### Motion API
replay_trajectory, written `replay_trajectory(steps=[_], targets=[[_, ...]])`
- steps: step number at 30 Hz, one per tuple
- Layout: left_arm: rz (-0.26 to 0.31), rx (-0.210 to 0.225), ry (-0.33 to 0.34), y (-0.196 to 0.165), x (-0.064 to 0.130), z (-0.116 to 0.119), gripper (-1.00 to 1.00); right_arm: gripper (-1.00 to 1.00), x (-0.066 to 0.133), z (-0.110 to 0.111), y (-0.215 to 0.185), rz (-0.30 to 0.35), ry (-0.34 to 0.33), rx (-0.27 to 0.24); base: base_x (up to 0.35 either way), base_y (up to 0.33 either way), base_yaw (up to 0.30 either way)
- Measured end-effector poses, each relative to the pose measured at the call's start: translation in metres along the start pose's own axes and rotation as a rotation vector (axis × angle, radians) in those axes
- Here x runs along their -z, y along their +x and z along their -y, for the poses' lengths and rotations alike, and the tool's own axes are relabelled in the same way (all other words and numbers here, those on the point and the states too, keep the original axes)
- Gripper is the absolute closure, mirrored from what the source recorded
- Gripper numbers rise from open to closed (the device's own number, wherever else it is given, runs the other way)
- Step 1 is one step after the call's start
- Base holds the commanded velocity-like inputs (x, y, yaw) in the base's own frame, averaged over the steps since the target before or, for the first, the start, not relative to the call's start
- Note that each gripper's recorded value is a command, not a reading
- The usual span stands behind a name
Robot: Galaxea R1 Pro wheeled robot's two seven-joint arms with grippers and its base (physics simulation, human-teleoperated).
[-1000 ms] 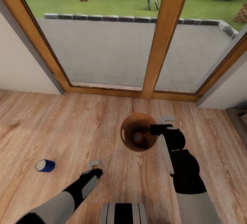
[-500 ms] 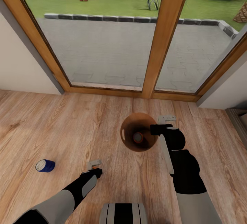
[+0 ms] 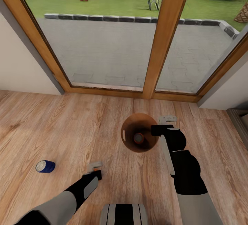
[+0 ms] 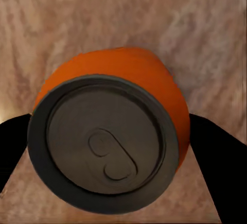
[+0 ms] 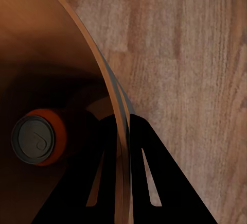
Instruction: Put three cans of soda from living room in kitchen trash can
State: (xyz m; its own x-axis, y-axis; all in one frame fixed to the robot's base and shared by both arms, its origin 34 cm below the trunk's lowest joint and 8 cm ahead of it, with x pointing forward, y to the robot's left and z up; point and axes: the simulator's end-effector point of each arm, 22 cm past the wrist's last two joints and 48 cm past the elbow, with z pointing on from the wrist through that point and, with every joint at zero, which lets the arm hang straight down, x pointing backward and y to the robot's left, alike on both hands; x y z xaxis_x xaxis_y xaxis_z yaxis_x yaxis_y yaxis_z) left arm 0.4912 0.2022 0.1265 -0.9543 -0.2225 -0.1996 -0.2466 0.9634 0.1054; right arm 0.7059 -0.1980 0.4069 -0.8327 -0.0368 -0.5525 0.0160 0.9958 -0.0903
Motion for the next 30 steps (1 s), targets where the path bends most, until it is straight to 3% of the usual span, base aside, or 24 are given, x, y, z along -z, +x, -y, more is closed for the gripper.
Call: replay_trajectory(steps=[4, 6, 10, 13, 17, 20, 24, 25, 26, 27, 30], targets=[[-0.001, 0.001, 0.006, 0.001, 0.001, 0.004, 1.00, 1.00, -0.001, 0.002, 0.000, 0.000, 0.003, 0.002, 0.000, 0.000, 0.000], [0.043, 0.019, 0.016, -0.009, 0.003, 0.011, 1.00, 1.00, -0.001, 0.006, 0.001, 0.000, 0.010, 0.007, 0.000, 0.000, 0.000], [0.099, 0.043, 0.063, -0.026, 0.016, 0.047, 1.00, 1.00, -0.001, 0.007, 0.001, 0.000, 0.015, 0.009, 0.000, 0.000, 0.000], [0.156, 0.064, 0.039, -0.053, 0.029, 0.056, 1.00, 1.00, -0.001, 0.005, 0.001, -0.001, 0.007, 0.005, 0.000, 0.000, 0.000], [0.218, 0.011, 0.025, -0.081, 0.054, 0.079, 1.00, 1.00, -0.001, 0.007, 0.001, 0.000, 0.013, 0.008, 0.000, 0.000, 0.000], [0.233, 0.014, 0.026, -0.091, 0.064, 0.087, 1.00, 1.00, -0.001, 0.007, 0.001, 0.000, 0.013, 0.007, 0.000, 0.000, 0.000], [0.283, 0.019, 0.070, -0.127, 0.103, 0.112, 1.00, 1.00, -0.001, 0.006, 0.001, 0.000, 0.009, 0.006, 0.000, 0.000, 0.000], [0.309, 0.017, 0.093, -0.143, 0.120, 0.121, 1.00, 1.00, -0.001, 0.006, 0.001, 0.000, 0.011, 0.007, 0.000, 0.000, 0.000], [0.319, -0.018, 0.087, -0.161, 0.145, 0.117, 1.00, 1.00, -0.001, 0.007, 0.001, -0.001, 0.012, 0.006, 0.000, 0.000, 0.000], [0.381, -0.001, 0.133, -0.184, 0.174, 0.127, 1.00, 1.00, -0.001, 0.007, 0.001, 0.000, 0.013, 0.007, 0.000, 0.000, 0.000], [0.413, -0.012, 0.110, -0.197, 0.197, 0.107, 1.00, 1.00, -0.001, 0.008, 0.001, 0.000, 0.013, 0.007, 0.000, 0.000, 0.000]])
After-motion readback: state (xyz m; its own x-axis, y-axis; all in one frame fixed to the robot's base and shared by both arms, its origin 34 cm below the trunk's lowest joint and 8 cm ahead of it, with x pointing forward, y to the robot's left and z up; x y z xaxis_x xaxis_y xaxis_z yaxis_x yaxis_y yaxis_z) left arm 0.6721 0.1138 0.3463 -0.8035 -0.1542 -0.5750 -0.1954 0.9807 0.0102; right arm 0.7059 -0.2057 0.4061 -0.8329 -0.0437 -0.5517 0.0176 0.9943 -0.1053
